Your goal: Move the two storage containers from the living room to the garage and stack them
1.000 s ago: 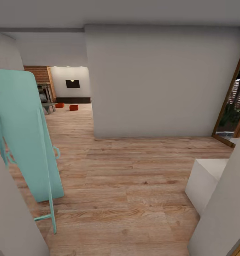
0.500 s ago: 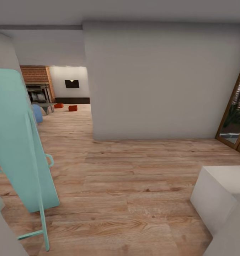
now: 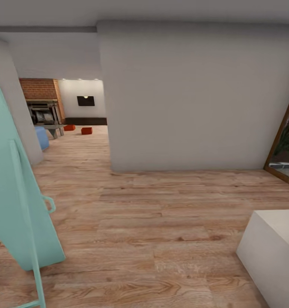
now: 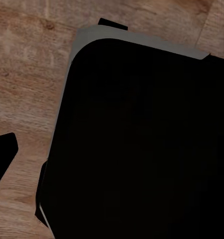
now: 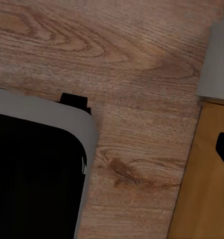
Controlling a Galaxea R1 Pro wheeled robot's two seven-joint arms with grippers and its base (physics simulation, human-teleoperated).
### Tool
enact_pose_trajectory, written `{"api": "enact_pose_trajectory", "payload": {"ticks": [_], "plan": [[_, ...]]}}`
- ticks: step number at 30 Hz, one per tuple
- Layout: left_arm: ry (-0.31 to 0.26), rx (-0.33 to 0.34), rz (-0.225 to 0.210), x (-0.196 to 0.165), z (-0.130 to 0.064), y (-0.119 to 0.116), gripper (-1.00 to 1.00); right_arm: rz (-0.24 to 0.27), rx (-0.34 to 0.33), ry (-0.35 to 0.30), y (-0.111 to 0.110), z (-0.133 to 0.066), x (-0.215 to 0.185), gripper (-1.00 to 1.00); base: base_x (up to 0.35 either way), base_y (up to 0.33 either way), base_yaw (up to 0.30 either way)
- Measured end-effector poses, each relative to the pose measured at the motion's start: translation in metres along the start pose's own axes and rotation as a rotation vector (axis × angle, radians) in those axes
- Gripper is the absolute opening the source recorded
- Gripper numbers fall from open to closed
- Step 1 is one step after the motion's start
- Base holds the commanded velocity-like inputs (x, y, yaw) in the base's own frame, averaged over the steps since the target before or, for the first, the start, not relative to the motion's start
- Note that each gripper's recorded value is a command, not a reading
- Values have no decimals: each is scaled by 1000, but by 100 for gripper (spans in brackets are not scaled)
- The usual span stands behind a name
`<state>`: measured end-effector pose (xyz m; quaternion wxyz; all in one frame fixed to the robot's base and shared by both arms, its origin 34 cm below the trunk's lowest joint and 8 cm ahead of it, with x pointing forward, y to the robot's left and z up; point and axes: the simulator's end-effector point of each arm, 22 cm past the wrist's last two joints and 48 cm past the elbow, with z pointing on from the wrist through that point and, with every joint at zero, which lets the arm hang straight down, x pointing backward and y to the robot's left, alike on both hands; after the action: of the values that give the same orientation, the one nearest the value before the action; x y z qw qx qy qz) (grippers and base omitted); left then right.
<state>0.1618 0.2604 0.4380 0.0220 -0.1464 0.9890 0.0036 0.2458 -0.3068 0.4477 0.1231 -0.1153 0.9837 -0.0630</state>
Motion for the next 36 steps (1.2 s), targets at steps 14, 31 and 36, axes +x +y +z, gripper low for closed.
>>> {"api": "enact_pose_trajectory", "payload": {"ticks": [14,31,36], "plan": [[0,0,0,0,0,0,100,-4,-3,-2,1,0,0,100,325,0,0],[-5,0,1,-1,0,0,100,3,-10,-2,7,0,-1,100,325,0,0],[-6,0,1,-1,0,0,100,6,-12,-1,9,0,-1,100,325,0,0]]}}
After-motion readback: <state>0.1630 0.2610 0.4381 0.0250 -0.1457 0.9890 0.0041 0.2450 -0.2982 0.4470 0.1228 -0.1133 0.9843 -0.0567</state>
